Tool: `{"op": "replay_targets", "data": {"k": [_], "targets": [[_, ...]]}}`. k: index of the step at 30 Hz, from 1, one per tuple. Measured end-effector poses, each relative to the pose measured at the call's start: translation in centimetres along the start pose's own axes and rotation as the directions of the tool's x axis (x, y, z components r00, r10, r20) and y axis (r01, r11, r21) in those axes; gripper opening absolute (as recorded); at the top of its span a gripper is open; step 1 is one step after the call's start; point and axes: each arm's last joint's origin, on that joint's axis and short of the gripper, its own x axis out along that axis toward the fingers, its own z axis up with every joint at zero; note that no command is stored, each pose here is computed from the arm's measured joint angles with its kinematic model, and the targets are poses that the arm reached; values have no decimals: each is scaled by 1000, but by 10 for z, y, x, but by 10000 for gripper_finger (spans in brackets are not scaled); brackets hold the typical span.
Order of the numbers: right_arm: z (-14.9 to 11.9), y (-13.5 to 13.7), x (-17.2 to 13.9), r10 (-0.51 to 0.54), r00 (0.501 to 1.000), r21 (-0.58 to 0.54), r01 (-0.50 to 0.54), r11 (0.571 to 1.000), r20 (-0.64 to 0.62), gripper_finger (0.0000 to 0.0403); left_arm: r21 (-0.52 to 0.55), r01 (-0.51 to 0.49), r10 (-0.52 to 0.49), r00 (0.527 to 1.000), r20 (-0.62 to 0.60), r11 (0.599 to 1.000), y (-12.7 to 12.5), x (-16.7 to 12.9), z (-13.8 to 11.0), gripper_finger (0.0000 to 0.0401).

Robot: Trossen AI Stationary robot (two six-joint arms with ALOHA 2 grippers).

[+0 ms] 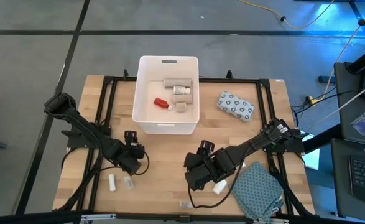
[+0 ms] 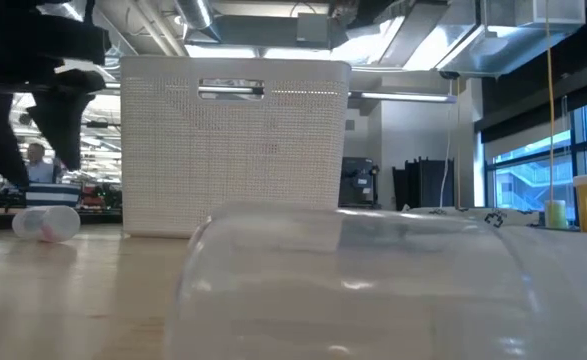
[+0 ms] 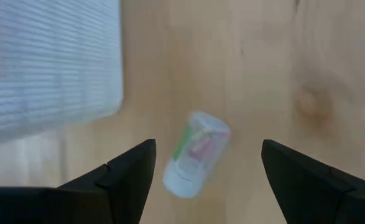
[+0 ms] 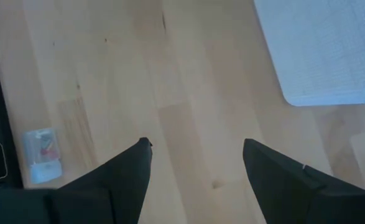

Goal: Pick & place medical supplies in basket/bin
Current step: Put the top transparent pill bottle into the white bin

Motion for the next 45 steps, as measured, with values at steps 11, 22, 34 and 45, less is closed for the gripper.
{"op": "replay_targets", "data": {"k": [11,22,34,45], "targets": [[1,-1,0,-3,1000,-7,3,1000,-1,253,70,6,4,989,-147,998,-6,27,-6,268],[2,-3,1,-8,1000,-2,8,1000,-3,253,23,-5,9,981,-193,1000,4,51,-17,218],[-1,-6,1,14,997,-12,-15,1000,-73,253,-37,80,-86,973,-216,996,3,46,-11,148],[-7,-18,-12,16,985,-25,-21,999,-174,253,-225,451,-427,892,150,863,31,-62,31,154]]}}
